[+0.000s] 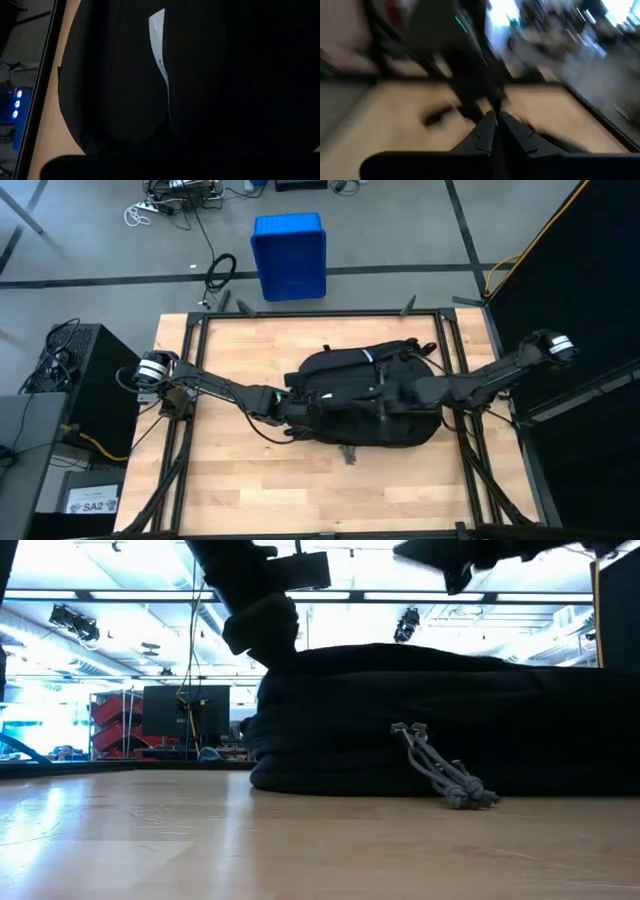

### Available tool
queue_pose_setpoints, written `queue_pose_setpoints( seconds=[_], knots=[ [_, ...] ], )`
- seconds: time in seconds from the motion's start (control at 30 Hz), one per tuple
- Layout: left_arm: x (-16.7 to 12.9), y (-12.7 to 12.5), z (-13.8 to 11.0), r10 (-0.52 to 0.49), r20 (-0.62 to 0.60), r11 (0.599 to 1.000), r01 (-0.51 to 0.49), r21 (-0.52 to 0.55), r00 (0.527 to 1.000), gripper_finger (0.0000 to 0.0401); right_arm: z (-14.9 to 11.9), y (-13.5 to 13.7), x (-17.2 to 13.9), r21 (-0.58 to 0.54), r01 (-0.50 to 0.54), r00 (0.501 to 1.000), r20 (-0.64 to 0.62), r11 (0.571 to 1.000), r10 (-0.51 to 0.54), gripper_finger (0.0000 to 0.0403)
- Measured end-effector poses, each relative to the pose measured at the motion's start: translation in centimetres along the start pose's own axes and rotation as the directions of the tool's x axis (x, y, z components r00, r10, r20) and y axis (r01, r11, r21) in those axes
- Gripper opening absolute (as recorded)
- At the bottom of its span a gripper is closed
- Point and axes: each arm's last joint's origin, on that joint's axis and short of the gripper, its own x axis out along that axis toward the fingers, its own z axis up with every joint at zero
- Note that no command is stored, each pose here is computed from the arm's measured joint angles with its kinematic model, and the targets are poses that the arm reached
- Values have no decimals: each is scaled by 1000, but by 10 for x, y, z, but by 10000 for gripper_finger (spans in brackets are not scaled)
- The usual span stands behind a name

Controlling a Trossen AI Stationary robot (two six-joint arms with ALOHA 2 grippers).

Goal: Unpack backpack
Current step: Open the backpack

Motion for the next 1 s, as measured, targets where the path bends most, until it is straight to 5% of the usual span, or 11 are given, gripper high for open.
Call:
queue_pose_setpoints(
  seconds=[0.13,0.3,0.47,0.67,0.8,1.0],
  knots=[
    [0,0,-2,2,-16,1000,-2,-2,1000,6,12,15,8,-10,58,978,-199,998,-58,1],
    [0,1,-1,24,-12,1000,-24,-9,1000,6,-3,59,19,-55,-179,944,-289,982,156,4],
    [0,3,-1,75,-1,997,-75,-14,997,6,-33,92,33,-246,-284,921,-340,927,192,7],
    [0,4,0,120,9,993,-120,-17,993,6,-3,94,37,-359,-16,940,-322,933,-108,5],
    [-1,9,1,203,18,979,-203,-2,979,6,13,99,35,-299,8,946,-307,954,-104,22],
    [-9,24,7,310,33,950,-308,-40,950,6,-12,107,50,-380,17,920,-357,925,-164,79]
  ],
)
